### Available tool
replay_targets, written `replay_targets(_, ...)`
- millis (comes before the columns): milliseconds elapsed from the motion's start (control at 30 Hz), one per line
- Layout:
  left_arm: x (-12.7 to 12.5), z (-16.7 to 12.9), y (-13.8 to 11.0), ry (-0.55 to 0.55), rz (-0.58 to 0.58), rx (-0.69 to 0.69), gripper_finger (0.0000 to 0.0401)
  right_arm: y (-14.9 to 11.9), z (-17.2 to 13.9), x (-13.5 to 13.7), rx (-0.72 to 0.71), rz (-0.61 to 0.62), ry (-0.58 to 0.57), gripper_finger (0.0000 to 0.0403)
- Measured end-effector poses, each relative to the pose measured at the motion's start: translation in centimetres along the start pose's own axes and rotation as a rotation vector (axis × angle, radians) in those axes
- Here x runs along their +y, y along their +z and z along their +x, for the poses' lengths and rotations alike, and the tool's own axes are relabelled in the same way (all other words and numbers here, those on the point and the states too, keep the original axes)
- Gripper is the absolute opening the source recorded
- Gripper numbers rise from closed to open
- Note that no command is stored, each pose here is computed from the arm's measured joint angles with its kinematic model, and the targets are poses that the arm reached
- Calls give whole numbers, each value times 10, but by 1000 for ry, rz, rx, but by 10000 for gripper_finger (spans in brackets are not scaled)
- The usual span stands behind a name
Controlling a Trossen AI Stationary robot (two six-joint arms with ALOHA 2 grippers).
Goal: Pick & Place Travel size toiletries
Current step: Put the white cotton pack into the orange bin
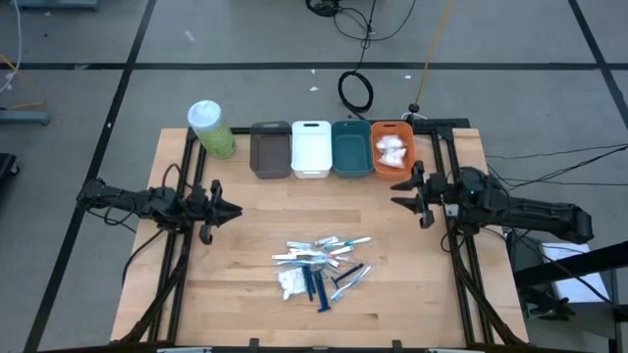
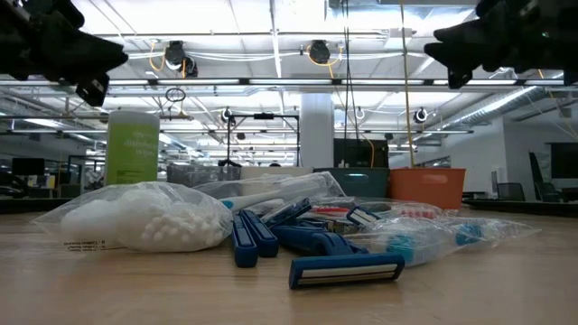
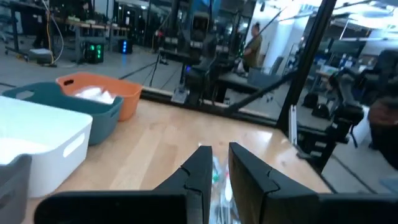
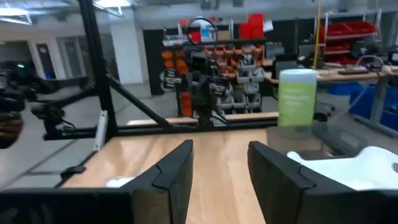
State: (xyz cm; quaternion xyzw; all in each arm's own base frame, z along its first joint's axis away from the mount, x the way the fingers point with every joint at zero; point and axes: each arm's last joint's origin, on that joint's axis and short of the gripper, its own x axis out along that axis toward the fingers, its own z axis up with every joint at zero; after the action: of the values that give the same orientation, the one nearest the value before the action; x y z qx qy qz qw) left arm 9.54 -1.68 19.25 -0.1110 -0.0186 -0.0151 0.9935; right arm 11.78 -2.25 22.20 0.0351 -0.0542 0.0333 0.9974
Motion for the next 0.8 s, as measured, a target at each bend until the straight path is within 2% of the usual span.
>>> replay_targets(200,0,0,4,32,-13,-50,51,-21,-7,8,-64,-11,123,141)
replay_targets(533,1,0,6,59,-56,-75,51,-28,-10,9,-93,-16,128,141)
replay_targets(700,-4,13,4,51,-89,-25,51,-28,-10,8,-90,-15,126,141)
replay_targets(800,-12,32,6,75,-49,90,51,-28,-10,8,-94,-21,102,141)
